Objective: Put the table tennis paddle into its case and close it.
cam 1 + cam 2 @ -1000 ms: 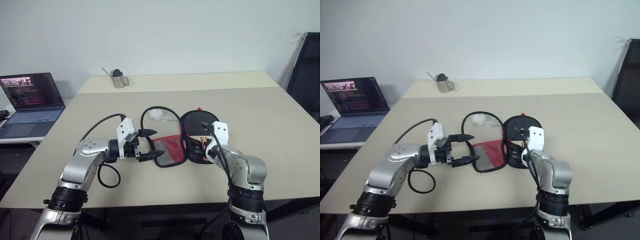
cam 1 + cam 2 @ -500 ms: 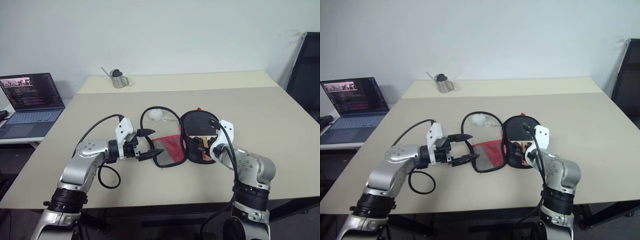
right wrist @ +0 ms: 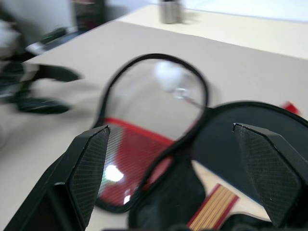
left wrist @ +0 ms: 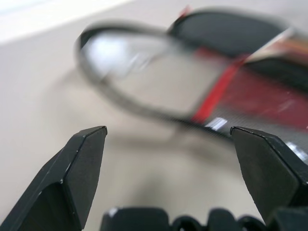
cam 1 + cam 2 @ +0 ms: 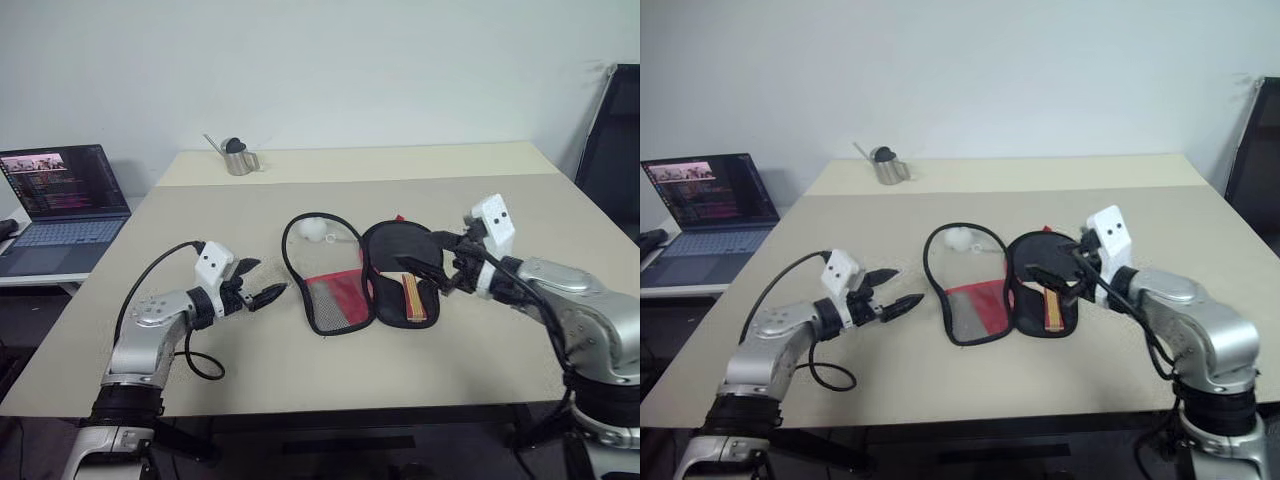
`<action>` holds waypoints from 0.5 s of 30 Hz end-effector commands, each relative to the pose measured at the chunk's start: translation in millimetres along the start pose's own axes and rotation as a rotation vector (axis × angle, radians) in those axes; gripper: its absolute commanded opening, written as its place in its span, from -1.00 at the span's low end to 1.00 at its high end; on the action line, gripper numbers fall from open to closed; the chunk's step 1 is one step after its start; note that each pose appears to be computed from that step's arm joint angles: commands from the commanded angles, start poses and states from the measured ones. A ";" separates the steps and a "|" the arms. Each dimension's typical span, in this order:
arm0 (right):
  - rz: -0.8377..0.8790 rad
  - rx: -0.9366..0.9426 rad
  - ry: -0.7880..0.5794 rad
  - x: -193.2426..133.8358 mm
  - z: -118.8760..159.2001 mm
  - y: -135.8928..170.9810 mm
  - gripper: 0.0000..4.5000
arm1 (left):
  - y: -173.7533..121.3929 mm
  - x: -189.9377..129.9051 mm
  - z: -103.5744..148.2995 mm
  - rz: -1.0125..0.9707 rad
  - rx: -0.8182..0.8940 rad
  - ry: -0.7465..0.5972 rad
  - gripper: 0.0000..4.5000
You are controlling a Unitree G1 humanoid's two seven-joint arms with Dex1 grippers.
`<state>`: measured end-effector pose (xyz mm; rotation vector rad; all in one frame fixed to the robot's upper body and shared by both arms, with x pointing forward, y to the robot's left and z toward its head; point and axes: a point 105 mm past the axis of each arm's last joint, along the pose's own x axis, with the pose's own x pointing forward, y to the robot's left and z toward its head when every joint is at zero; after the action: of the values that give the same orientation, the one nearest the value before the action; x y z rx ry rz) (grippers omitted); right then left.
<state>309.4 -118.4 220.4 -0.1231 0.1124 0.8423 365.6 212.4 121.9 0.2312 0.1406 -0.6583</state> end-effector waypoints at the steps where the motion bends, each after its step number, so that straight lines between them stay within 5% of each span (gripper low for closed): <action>1: 0.113 -0.068 0.004 -5.4 2.5 19.0 0.99 | 9.9 3.9 2.8 0.022 0.050 0.010 1.00; 9: 0.090 -0.096 0.033 -8.4 -4.8 14.1 0.99 | 21.6 25.9 -11.8 0.073 0.027 0.076 1.00; 15: 0.112 -0.108 0.079 -21.0 -15.9 15.4 0.99 | -0.2 67.8 -6.4 -0.004 -0.033 0.046 1.00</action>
<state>290.1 -127.0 194.3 -0.2176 0.2070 0.9295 413.4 179.4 93.9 0.1924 0.2281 -0.6424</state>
